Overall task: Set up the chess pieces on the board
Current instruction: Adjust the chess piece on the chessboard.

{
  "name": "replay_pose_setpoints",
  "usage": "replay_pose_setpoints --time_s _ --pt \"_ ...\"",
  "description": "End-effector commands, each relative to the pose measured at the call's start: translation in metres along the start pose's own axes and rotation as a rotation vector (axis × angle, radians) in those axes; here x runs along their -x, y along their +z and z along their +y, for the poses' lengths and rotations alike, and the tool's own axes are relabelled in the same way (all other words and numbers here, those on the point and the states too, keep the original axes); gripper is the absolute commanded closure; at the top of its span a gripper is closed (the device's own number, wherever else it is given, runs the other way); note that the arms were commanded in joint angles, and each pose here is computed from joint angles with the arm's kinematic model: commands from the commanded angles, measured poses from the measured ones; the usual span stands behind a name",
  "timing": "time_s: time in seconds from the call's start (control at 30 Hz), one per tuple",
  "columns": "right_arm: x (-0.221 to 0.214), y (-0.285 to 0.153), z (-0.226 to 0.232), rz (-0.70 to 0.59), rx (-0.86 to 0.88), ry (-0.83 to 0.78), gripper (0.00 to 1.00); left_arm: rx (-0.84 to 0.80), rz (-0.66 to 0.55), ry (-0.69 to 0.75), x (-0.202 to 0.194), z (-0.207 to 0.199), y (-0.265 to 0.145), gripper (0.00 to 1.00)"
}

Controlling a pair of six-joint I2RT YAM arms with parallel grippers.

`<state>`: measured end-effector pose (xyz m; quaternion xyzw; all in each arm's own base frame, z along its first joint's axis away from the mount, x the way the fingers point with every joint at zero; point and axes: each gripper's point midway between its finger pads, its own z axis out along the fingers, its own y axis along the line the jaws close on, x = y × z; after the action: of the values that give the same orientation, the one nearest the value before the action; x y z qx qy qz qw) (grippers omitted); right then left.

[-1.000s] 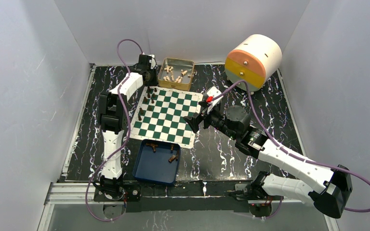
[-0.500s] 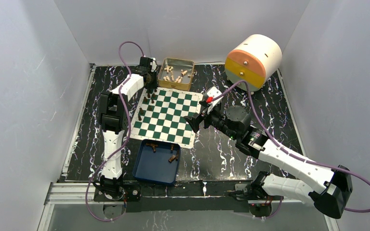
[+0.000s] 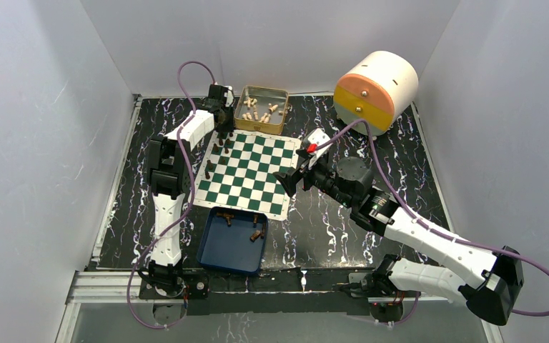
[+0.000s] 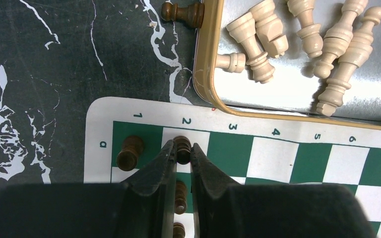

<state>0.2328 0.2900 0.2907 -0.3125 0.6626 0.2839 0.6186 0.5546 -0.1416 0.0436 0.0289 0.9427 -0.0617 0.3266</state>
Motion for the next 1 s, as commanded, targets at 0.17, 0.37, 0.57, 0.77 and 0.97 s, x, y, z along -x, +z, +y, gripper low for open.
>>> replay_pose_setpoints --time_s 0.17,0.37,0.57,0.77,0.97 --pt "0.028 -0.005 -0.005 -0.098 -0.026 -0.001 0.01 -0.009 -0.044 0.02 0.024 -0.012 -0.027 1.0" --pt "0.026 -0.001 -0.004 -0.091 -0.019 -0.009 0.01 0.017 -0.039 0.03 0.022 -0.007 -0.027 1.0" --pt "0.027 0.0 -0.005 -0.091 -0.02 -0.021 0.01 0.03 -0.023 0.034 0.017 -0.005 -0.021 0.97" --pt "0.03 0.001 -0.005 -0.094 -0.022 -0.033 0.01 0.029 -0.035 0.021 0.025 -0.006 -0.023 0.77" --pt "0.022 0.004 -0.002 -0.07 -0.005 -0.033 0.01 0.022 -0.13 -0.102 0.078 -0.015 -0.057 0.7"
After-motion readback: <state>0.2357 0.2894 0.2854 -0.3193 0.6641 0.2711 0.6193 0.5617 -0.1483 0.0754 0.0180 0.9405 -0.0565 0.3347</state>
